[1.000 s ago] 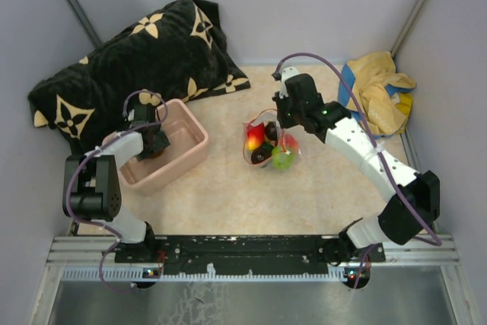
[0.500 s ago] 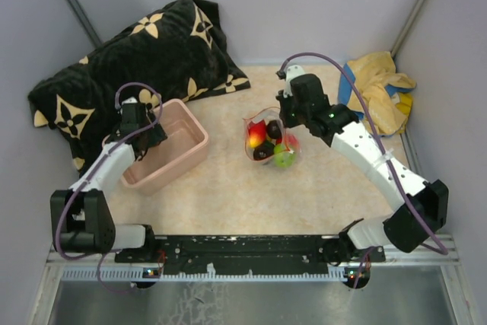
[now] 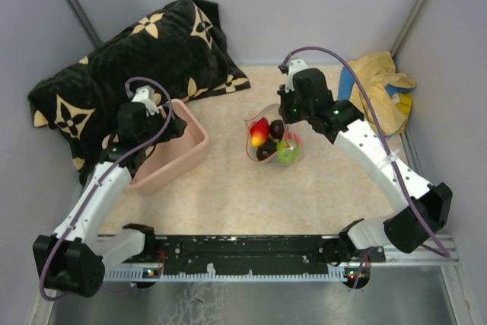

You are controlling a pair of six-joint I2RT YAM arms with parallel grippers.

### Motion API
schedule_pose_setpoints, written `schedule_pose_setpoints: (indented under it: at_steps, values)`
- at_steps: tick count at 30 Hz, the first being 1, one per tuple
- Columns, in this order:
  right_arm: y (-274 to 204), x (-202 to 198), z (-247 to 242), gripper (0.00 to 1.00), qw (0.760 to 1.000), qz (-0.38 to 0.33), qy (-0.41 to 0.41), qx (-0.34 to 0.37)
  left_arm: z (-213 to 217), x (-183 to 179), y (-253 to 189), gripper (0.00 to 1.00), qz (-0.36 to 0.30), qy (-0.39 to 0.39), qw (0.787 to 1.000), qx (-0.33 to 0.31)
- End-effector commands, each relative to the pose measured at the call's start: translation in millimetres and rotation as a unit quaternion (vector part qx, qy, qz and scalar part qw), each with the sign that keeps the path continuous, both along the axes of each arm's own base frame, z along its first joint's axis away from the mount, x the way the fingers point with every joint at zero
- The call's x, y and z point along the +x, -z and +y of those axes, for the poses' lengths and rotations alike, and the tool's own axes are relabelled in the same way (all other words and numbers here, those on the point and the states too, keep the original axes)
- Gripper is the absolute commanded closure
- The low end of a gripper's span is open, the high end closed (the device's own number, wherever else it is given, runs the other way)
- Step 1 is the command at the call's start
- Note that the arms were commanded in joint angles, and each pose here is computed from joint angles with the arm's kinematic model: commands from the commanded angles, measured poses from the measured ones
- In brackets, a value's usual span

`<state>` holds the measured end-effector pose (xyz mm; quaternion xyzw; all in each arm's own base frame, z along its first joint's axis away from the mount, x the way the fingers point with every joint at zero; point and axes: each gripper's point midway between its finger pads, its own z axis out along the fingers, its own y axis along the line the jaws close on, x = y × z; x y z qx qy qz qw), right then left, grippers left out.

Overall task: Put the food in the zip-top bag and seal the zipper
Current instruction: Place the fake fruit in the zipper food storage bag.

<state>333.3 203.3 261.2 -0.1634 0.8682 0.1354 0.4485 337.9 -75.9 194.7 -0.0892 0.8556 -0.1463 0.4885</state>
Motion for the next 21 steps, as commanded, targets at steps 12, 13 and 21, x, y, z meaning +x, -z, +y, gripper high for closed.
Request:
schedule_pose_setpoints:
  at_steps: [12,13,21]
  values:
    - [-46,3,12,1.00,0.998,-0.029,-0.012,0.058,-141,-42,-102,0.35,-0.170,0.262,0.946,-0.091]
    - [-47,4,12,1.00,0.998,-0.029,-0.012,0.059,-150,-46,-105,0.35,-0.177,0.279,0.939,-0.093]
    - [-48,0,15,1.00,0.997,-0.022,-0.016,0.071,-221,-72,-120,0.34,-0.228,0.376,0.895,-0.077]
